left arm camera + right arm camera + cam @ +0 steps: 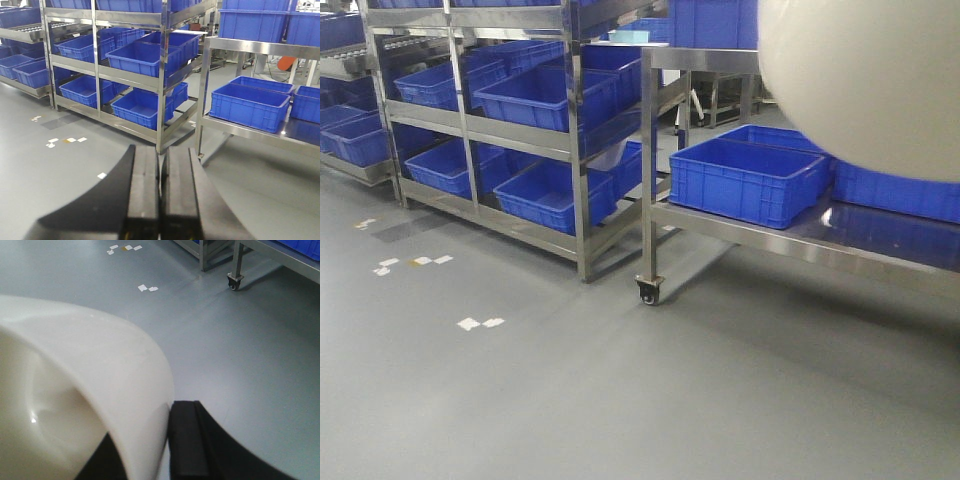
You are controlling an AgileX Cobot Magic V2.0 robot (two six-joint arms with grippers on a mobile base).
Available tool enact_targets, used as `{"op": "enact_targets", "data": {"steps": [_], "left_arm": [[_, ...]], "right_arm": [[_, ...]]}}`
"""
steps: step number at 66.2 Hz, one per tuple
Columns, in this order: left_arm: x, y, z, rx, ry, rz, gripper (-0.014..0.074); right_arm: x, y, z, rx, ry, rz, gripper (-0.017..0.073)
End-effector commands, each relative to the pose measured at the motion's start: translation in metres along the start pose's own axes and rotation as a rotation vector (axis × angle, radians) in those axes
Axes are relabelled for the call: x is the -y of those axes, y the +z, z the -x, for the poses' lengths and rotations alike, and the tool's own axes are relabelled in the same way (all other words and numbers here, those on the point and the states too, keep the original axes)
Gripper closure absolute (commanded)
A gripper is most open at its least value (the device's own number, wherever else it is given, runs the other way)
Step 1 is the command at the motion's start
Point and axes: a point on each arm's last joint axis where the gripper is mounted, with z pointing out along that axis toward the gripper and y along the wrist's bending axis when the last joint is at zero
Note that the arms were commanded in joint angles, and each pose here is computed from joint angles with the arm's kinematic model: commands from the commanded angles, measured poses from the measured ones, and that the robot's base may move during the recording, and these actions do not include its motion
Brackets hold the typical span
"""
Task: Move white bin to right shelf second layer
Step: 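Turn the base past the blue-crate racks carrying the bin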
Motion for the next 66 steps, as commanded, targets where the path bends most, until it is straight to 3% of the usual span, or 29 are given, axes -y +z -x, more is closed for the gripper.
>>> {"op": "enact_targets", "data": {"steps": [1, 66], "left_arm": [[-0.0005, 0.001, -0.0046, 0.051, -0.009, -0.002, 0.0509], [-0.0005, 0.001, -0.0046, 0.051, -0.009, -0.002, 0.0509]], "right_arm": [[-0.0024, -0.0058, 0.0164, 0.122, 0.001, 0.013, 0.0506], [-0.0024, -0.0058, 0.0162, 0.12, 0.001, 0.013, 0.0506]]}}
